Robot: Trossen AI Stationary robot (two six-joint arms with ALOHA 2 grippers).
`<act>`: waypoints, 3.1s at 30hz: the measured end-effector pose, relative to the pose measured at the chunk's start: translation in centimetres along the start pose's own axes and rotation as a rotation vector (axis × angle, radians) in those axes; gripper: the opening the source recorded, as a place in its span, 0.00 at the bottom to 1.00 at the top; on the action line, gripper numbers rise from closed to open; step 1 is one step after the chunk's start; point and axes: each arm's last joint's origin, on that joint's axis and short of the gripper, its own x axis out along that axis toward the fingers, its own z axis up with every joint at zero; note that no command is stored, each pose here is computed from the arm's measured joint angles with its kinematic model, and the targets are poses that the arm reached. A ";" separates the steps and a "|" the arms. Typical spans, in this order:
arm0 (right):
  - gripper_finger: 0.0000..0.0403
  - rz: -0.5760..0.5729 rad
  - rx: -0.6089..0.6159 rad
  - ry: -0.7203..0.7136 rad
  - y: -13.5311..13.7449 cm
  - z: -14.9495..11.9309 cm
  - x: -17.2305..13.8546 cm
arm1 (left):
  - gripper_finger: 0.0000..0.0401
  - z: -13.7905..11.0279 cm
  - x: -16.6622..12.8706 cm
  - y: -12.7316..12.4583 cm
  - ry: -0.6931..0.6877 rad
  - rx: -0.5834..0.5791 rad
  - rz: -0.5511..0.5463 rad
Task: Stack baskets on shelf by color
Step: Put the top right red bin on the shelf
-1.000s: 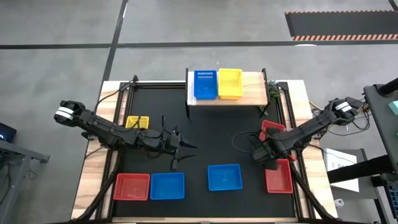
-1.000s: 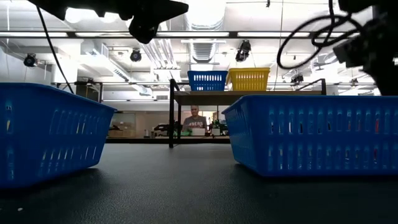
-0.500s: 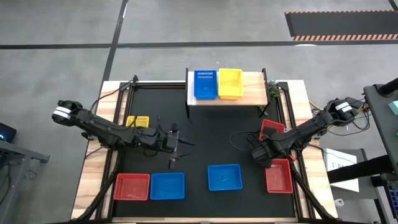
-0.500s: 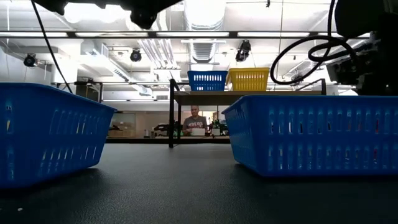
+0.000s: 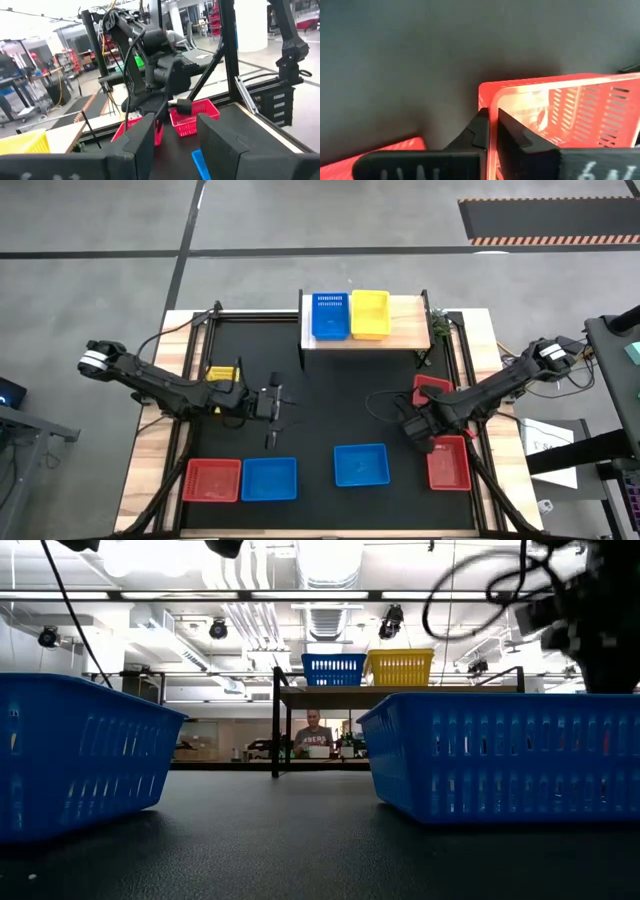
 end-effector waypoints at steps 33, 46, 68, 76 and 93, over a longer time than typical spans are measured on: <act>0.02 -0.083 -0.292 -0.696 3.5 2.2 -18.9 | 0.32 2.8 -3.7 1.5 -0.126 0.160 0.105; 0.02 -0.306 -0.249 -0.469 -5.1 7.6 -21.2 | 0.32 3.1 -4.4 1.7 -0.140 0.125 0.113; 0.02 -0.094 -0.145 -0.221 -20.8 7.9 -15.0 | 0.32 3.2 -4.4 1.7 -0.145 0.131 0.115; 0.02 -0.095 -0.156 -0.171 -21.7 8.7 -11.5 | 0.32 3.2 -4.4 1.7 -0.144 0.131 0.115; 0.06 -0.082 -0.159 -0.127 -21.9 9.9 -8.9 | 0.32 3.1 -4.3 1.7 -0.146 0.071 0.110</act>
